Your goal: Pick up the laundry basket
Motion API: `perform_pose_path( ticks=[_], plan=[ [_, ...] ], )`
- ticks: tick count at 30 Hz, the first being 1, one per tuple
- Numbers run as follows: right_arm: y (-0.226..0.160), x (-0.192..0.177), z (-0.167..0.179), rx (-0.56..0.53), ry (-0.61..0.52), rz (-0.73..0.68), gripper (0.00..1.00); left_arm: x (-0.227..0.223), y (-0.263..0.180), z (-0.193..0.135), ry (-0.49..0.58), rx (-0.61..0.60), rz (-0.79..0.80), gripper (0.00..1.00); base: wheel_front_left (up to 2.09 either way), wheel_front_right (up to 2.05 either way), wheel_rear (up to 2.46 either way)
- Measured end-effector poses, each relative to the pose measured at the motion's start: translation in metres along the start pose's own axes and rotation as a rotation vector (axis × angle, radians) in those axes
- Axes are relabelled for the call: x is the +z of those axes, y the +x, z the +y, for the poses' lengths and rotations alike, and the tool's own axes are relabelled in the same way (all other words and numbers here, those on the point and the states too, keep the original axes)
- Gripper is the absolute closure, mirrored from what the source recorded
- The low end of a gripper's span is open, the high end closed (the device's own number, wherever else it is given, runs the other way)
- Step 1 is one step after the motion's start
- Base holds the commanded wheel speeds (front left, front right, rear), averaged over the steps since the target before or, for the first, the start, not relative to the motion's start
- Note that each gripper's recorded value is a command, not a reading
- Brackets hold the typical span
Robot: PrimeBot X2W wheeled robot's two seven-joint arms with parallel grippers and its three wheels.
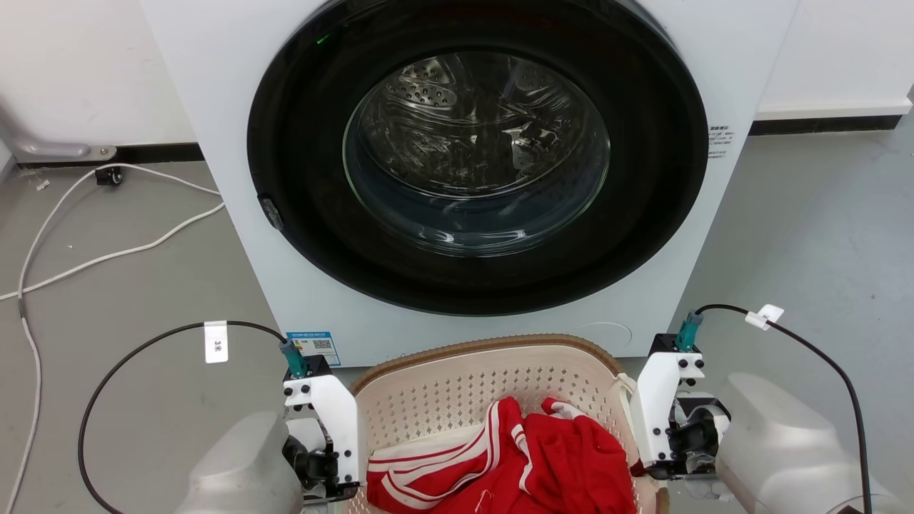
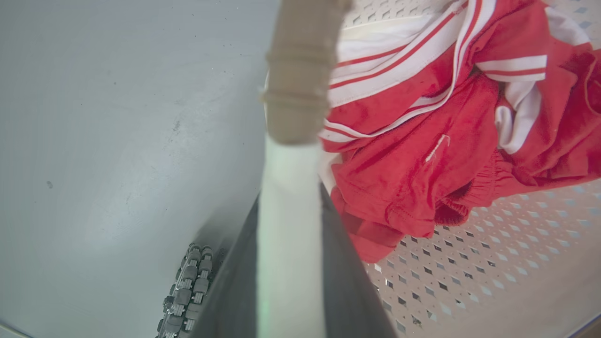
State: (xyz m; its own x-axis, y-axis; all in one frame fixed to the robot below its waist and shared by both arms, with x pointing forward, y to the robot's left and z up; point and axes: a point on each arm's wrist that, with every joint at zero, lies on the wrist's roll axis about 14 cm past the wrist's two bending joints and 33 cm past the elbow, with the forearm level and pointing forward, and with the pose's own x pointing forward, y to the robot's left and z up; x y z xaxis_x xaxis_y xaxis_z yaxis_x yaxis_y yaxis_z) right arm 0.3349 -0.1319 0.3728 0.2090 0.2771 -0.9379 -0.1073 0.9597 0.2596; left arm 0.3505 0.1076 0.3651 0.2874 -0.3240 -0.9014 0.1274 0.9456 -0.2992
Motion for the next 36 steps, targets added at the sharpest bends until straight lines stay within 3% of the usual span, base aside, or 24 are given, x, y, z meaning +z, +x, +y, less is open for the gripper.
perform_pose_path(
  ticks=[36],
  plan=[
    [0.0001, -0.0044, -0.0007, 0.007, 0.016, 0.016, 1.0, -0.0023, 0.0009, -0.0015, -0.003, -0.006, 0.002, 1.0, 0.0, 0.0, 0.0]
  ],
)
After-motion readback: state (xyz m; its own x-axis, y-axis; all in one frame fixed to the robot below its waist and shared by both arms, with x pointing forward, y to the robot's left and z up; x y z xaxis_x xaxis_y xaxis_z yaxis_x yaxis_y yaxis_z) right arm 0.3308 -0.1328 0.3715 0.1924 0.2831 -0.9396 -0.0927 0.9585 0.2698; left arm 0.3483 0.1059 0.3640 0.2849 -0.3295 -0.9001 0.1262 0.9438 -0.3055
